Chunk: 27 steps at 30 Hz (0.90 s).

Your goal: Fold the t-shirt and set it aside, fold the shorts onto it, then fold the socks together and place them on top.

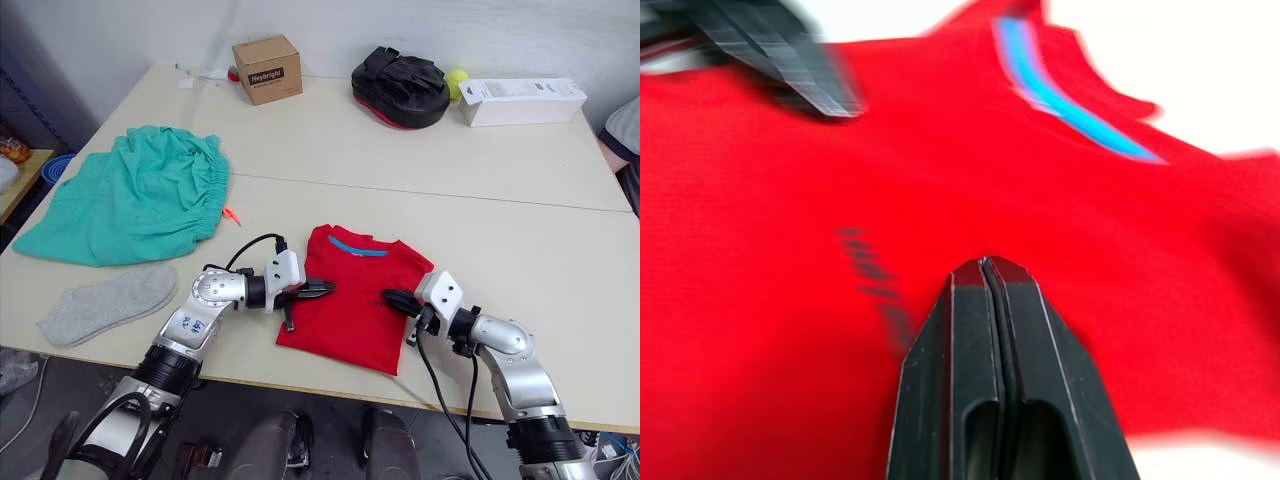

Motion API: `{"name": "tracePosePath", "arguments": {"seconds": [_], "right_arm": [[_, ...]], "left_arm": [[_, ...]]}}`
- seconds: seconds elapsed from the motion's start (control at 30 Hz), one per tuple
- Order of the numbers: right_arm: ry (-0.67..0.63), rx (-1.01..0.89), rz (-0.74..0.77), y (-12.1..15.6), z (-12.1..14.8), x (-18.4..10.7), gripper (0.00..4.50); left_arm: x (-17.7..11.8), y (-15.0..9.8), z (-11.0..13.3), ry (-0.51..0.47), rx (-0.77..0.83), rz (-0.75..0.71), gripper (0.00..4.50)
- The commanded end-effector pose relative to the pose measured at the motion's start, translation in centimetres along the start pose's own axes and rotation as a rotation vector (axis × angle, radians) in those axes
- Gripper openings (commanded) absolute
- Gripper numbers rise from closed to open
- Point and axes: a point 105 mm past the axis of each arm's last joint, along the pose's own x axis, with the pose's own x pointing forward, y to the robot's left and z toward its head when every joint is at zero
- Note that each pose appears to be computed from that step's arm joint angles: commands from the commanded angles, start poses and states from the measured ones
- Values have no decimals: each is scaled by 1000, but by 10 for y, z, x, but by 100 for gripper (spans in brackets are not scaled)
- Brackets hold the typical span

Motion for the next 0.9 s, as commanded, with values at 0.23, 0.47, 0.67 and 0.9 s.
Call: {"name": "tracePosePath", "arguments": {"seconds": [0.23, 0.47, 0.67, 0.9], "right_arm": [[-68, 46, -172, -34, 8, -18, 1], [-118, -16, 103, 0, 41, -3, 1], [-50, -76, 86, -3, 22, 25, 1], [-129, 38, -168, -55, 23, 31, 1]], "left_arm": [[-17, 19, 19, -114, 23, 42, 2], [-13, 44, 34, -116, 35, 65, 2], [4, 50, 12, -23, 7, 83, 2], [9, 76, 12, 5, 52, 263, 2]]}}
